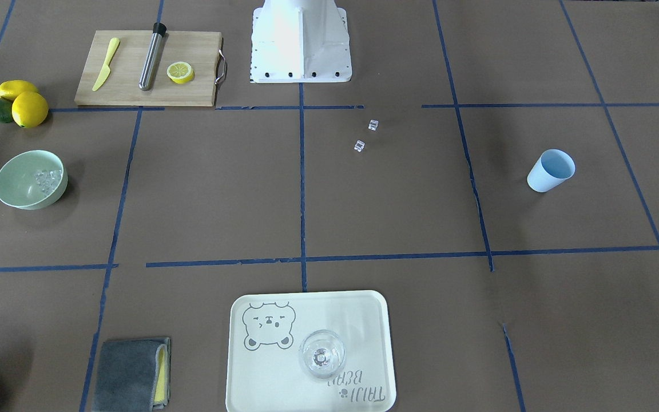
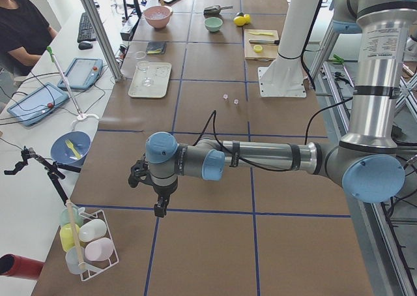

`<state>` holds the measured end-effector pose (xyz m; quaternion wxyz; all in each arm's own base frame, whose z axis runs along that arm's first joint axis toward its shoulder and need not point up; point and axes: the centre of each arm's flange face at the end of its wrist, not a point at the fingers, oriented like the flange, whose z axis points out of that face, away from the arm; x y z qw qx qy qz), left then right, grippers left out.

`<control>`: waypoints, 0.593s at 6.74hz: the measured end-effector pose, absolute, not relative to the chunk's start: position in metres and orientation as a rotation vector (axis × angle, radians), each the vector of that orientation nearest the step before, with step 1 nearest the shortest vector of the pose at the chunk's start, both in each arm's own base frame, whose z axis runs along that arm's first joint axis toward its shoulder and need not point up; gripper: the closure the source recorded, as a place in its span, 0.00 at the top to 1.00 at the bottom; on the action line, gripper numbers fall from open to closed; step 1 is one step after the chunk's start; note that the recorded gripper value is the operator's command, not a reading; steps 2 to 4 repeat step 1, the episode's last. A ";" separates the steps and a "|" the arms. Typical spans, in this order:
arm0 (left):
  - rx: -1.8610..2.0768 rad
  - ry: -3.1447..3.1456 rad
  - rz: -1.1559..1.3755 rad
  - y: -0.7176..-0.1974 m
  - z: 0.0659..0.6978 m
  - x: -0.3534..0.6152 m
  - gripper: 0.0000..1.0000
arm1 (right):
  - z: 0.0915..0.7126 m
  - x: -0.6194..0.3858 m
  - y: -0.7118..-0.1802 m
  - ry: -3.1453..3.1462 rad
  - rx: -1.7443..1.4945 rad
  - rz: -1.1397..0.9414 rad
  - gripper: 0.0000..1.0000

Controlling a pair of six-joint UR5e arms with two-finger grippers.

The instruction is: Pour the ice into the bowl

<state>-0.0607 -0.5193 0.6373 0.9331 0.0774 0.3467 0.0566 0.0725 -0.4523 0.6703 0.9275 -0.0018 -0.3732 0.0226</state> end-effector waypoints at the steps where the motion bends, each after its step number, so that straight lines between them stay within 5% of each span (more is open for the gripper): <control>1: 0.159 0.709 0.116 -0.520 0.637 -0.061 1.00 | 0.671 0.072 -0.452 -0.765 -0.004 0.046 1.00; 4: 0.159 0.709 0.116 -0.520 0.637 -0.061 1.00 | 0.671 0.072 -0.452 -0.765 -0.004 0.046 1.00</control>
